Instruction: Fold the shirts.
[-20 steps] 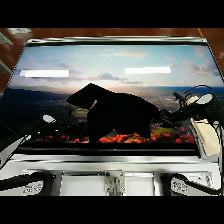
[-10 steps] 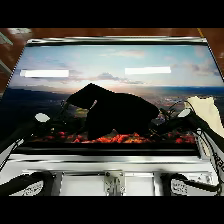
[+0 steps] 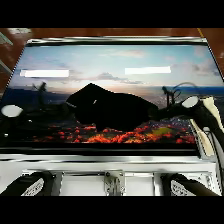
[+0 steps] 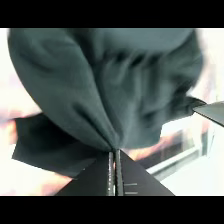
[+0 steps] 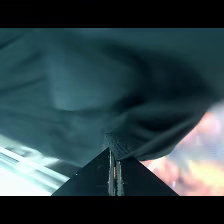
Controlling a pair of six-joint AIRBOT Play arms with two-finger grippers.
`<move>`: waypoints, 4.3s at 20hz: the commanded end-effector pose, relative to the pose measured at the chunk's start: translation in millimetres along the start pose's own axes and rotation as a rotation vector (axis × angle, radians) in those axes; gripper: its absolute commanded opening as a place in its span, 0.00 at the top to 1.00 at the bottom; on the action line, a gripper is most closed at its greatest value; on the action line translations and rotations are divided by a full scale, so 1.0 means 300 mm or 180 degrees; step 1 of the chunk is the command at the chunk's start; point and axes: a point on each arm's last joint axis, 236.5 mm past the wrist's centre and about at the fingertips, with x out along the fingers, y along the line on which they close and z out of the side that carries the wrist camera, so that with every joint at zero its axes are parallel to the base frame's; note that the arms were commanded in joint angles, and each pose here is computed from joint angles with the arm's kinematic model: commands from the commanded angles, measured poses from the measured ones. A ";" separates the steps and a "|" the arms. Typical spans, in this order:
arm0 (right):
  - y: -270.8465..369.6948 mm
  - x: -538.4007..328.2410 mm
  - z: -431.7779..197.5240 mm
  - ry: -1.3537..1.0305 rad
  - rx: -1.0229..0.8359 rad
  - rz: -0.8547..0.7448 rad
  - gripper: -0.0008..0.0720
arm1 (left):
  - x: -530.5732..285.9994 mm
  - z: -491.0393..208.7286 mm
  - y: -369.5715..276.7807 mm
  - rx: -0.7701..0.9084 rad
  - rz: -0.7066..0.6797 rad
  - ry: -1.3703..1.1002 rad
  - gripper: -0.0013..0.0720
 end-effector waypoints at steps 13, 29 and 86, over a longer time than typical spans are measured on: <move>0.800 -1.610 0.096 -0.4256 -0.2002 -0.0929 0.90 | -1.386 0.227 -1.187 0.3004 0.0264 -0.3723 0.94; -0.117 -0.430 0.618 -0.1170 -0.0129 -0.1377 0.90 | -0.394 0.435 0.141 0.0916 0.1869 -0.0833 0.94; -0.410 0.074 -0.393 0.0754 0.2114 -0.0488 0.05 | -0.136 -0.330 0.656 -0.1035 0.0938 0.0882 0.94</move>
